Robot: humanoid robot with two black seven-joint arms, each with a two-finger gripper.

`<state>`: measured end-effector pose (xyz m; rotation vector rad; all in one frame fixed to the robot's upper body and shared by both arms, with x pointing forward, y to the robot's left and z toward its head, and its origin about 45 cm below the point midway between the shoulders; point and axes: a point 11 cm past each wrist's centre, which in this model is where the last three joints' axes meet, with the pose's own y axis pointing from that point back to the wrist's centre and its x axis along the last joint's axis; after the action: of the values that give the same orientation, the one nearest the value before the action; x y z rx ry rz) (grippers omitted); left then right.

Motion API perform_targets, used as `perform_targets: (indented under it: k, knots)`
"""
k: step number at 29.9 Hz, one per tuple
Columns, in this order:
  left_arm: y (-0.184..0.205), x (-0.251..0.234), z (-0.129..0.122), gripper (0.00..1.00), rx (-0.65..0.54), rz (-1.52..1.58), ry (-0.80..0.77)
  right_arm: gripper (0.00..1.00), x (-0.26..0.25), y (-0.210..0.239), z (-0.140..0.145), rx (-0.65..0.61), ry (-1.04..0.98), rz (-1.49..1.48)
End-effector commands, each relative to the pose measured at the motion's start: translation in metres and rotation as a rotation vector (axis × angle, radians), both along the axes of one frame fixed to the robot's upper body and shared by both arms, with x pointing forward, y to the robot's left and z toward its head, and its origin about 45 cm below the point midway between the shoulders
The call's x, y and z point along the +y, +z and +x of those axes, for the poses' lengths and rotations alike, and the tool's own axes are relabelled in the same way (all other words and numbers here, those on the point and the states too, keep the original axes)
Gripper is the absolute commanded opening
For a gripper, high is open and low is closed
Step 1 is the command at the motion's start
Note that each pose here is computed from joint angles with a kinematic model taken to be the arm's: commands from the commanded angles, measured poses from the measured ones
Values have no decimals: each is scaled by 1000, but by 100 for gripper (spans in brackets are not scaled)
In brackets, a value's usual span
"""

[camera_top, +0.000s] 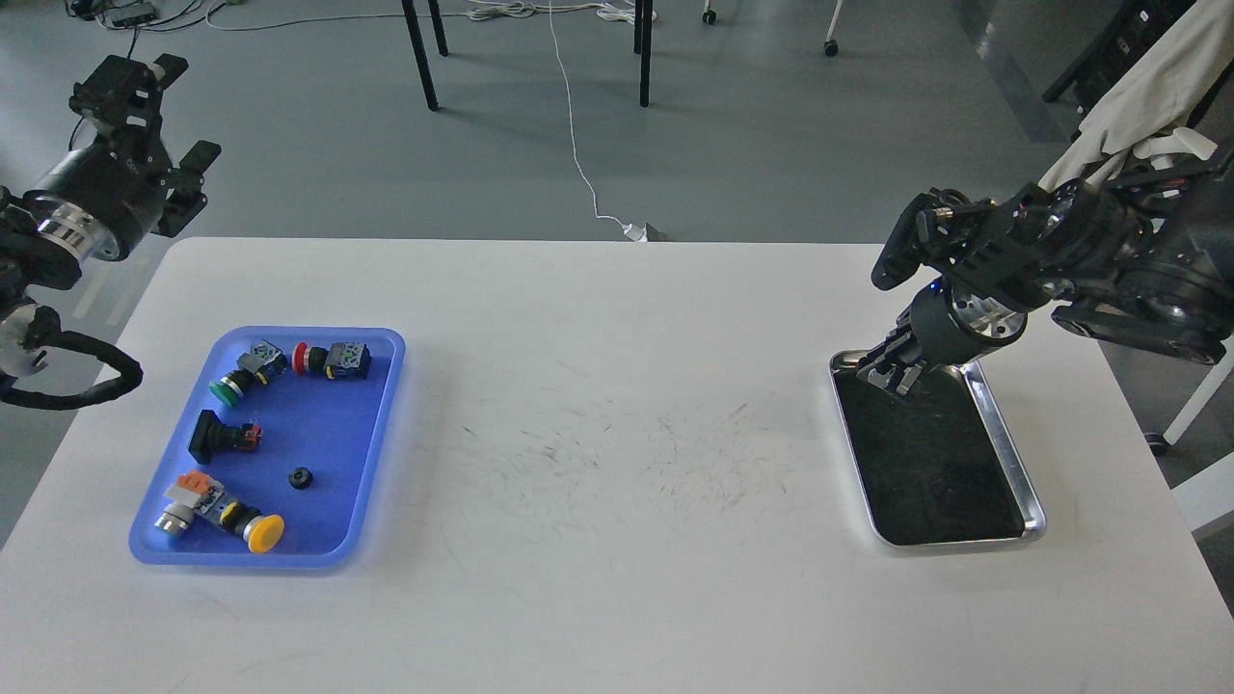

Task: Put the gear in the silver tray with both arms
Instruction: 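Carry the gear with the right gripper over the silver tray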

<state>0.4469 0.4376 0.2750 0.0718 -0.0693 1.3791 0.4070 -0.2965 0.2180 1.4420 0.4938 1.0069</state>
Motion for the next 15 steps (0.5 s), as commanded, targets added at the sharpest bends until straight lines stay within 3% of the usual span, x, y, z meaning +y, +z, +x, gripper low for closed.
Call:
perform_targets:
  k: [1,15]
  knots:
    - [1,2,-1,99,-1,-1,0,2,-20,-7,-4,3,-38,-3]
    - [8,15,-5,99,-6,8,18,2,-43,-29,-4,-7,-86,-19]
